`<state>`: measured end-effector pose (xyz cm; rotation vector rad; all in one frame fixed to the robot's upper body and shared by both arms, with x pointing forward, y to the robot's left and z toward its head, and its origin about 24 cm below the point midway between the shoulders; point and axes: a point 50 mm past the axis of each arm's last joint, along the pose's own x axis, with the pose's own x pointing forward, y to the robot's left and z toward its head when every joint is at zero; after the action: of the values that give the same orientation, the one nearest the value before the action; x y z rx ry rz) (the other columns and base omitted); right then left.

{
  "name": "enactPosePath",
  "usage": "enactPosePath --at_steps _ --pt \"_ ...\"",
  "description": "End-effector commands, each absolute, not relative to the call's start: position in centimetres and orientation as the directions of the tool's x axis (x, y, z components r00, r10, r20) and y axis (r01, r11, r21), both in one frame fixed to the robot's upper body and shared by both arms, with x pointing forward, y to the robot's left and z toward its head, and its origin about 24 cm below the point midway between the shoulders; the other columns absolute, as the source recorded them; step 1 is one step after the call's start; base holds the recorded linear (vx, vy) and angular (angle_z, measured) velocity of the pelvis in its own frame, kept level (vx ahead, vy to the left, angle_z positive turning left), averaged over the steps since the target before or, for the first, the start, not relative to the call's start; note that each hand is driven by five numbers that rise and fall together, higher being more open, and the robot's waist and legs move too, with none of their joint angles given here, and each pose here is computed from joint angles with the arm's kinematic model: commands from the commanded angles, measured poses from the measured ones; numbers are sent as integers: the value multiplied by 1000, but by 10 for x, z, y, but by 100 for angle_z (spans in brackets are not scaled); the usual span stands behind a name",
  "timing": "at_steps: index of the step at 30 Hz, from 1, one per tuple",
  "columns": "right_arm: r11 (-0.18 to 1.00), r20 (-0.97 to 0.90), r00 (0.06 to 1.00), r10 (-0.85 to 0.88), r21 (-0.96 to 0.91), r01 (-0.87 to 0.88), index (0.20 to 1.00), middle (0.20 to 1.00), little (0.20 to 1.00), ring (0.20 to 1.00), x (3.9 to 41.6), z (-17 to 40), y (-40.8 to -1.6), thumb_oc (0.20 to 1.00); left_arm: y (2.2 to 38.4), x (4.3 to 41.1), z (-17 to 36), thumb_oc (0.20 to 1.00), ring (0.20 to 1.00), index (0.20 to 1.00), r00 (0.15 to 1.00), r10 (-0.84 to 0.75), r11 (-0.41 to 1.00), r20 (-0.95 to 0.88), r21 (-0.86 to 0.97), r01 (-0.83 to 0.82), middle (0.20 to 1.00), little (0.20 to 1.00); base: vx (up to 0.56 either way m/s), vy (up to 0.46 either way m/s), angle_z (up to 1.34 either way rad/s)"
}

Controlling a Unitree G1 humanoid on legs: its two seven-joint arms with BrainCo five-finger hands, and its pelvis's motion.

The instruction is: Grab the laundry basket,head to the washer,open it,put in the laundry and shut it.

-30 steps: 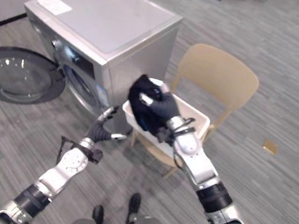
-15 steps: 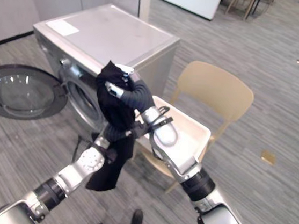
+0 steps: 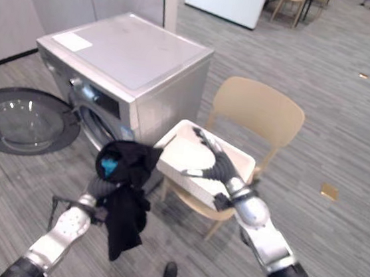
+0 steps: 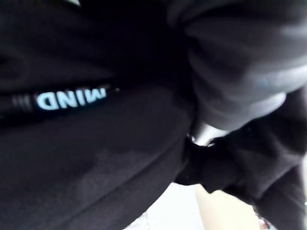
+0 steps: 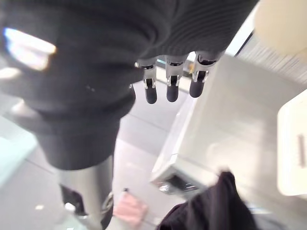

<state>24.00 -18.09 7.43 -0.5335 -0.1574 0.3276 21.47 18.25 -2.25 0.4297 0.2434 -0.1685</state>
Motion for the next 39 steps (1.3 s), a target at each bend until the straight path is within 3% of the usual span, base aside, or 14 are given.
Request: enactPosePath --at_steps 1,7,12,22,29,39 --pt "753 -78 969 236 -616 -233 1000 1000 1000 1000 227 39 -206 1000 218 214 -23 200 200 200 961 -51 858 -272 481 181 200 200 14 5 -3" --pt "753 -384 923 33 -598 -275 1000 1000 1000 1000 196 -31 -243 1000 256 179 -59 200 200 200 881 112 844 -461 512 161 200 200 -1 4 -2" --pt "735 -449 893 16 -600 -315 1000 1000 1000 1000 189 -46 -246 1000 271 162 -73 200 200 200 829 205 847 -521 519 117 200 200 0 0 0" --pt "727 -445 895 -22 -622 -292 1000 1000 1000 1000 199 -52 -241 1000 273 166 -75 200 200 200 810 297 899 -505 434 -59 200 200 -75 -14 36" --pt "730 -485 874 -39 -611 -306 1000 1000 1000 1000 192 -64 -235 1000 265 165 -76 200 200 200 813 267 910 -518 413 -36 200 200 197 197 139" --pt "755 -445 895 38 -574 -317 1000 1000 1000 1000 210 -60 -204 1000 278 180 -62 200 200 200 836 292 878 -465 478 -40 200 200 252 229 27"
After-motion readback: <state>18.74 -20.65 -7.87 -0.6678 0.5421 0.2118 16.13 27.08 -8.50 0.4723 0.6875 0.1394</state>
